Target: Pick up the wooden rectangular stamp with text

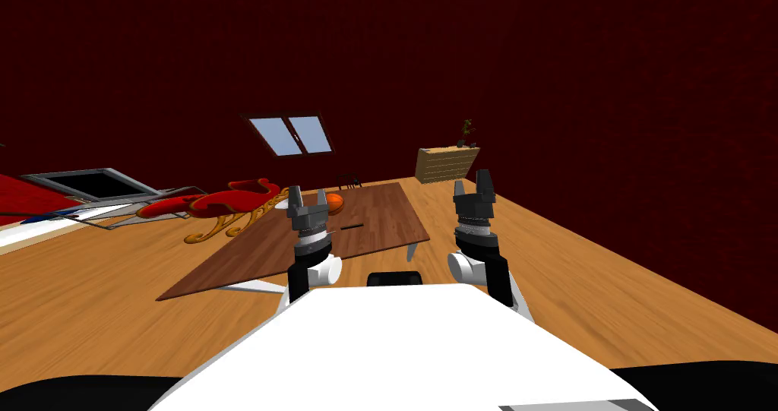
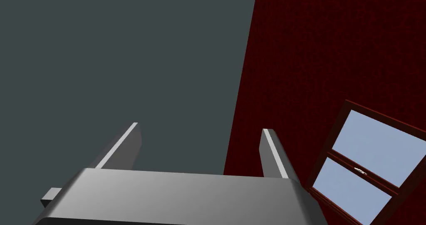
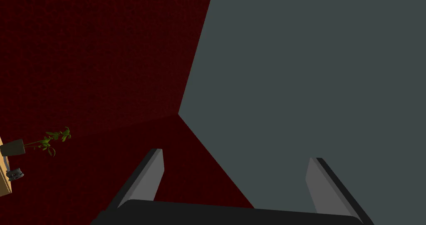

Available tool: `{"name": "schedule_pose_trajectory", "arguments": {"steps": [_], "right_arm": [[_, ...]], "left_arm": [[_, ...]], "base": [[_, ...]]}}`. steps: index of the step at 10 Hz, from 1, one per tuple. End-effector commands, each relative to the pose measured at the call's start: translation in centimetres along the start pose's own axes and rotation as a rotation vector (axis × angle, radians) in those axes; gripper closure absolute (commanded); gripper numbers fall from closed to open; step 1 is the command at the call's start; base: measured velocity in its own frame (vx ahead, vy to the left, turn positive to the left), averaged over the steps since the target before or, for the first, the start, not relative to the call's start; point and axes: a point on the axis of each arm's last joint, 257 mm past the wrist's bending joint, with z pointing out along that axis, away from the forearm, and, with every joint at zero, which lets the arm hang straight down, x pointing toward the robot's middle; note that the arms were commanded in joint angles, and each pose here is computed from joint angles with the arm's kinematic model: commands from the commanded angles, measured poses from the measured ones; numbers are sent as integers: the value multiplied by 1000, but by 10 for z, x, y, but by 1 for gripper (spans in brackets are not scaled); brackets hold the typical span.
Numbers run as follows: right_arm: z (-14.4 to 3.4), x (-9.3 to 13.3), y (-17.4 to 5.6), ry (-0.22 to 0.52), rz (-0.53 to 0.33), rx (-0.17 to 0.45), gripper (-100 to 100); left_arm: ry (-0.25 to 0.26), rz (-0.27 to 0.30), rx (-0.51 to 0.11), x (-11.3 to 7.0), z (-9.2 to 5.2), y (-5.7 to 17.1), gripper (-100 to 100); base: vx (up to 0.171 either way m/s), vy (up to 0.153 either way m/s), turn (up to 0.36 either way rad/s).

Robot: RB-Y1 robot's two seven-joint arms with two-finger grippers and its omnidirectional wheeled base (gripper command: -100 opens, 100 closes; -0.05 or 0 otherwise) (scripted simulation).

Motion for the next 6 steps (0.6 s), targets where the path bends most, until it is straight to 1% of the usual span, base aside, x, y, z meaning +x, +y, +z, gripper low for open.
{"name": "schedule_pose_trajectory", "arguments": {"steps": [1,3,6], "right_arm": [[0,0,0,0,0,0,0],[0,0,0,0,0,0,0],[0,0,0,0,0,0,0]], "left_arm": [[40,4,-48,1,-5,15,-100],[75,6,-118,-2,-13,37,-100],[112,11,-273,-17,-32,84,-100]], "base": [[-61,47,-99],[-136,72,-142],[-103,101,-191]]}}
